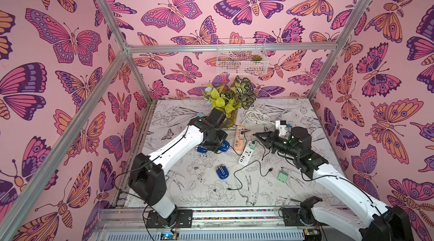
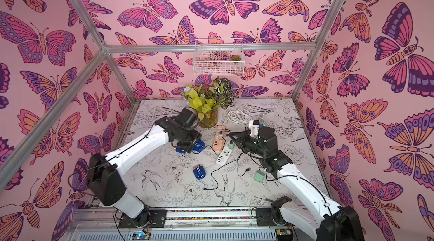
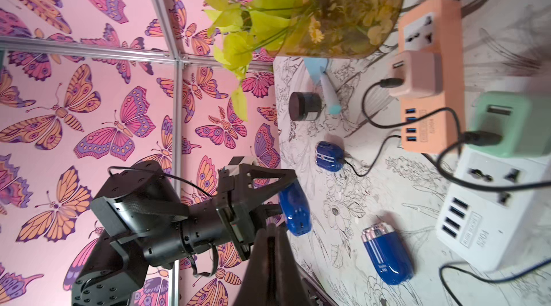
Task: Charge the electric shaver
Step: Pick up the electric shaver from the center of the board, then insert the charging cable into the electric shaver.
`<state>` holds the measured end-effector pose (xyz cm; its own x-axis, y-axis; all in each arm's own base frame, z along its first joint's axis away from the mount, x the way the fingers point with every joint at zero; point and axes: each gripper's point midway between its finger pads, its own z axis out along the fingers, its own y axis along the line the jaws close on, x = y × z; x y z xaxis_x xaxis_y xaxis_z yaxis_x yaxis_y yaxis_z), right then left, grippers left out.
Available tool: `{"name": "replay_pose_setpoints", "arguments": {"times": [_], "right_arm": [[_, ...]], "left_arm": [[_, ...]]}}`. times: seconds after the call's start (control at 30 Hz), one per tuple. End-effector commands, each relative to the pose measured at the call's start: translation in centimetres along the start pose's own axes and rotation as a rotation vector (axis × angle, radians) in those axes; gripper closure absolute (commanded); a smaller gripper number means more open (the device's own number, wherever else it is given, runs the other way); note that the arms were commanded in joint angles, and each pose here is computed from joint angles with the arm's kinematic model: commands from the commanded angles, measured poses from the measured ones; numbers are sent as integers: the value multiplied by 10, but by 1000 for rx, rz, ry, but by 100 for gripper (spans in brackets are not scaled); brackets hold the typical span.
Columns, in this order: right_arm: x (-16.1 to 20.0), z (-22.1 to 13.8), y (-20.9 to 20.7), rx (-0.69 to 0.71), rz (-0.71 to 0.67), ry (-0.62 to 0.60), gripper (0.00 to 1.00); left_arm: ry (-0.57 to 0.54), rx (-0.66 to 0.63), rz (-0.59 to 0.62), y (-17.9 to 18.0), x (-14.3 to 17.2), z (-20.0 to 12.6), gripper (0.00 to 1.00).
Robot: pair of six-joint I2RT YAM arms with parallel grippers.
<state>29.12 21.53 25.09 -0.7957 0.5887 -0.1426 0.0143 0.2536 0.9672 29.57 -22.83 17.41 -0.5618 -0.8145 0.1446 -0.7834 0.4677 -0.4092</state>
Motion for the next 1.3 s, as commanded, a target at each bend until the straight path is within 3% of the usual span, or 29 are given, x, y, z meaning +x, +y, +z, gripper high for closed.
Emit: {"name": "replay_pose_setpoints", "arguments": {"times": [0.0,0.17,0.4,1.27], "right_arm": [[1,7,28,-113,-86,11,100],[18,23,44,-147,-191,3,100],[43,52,55,-167,-241,33,100],[79,92,46,-143,-232,123,100]], "left_arm": [[70,-50,-187,22,-1,-6,100],[180,32,-360,9,1,-17,100],[229,118,-482,-2,-11,-30,100],[252,127,-476,-6,-11,-32,100]]}}
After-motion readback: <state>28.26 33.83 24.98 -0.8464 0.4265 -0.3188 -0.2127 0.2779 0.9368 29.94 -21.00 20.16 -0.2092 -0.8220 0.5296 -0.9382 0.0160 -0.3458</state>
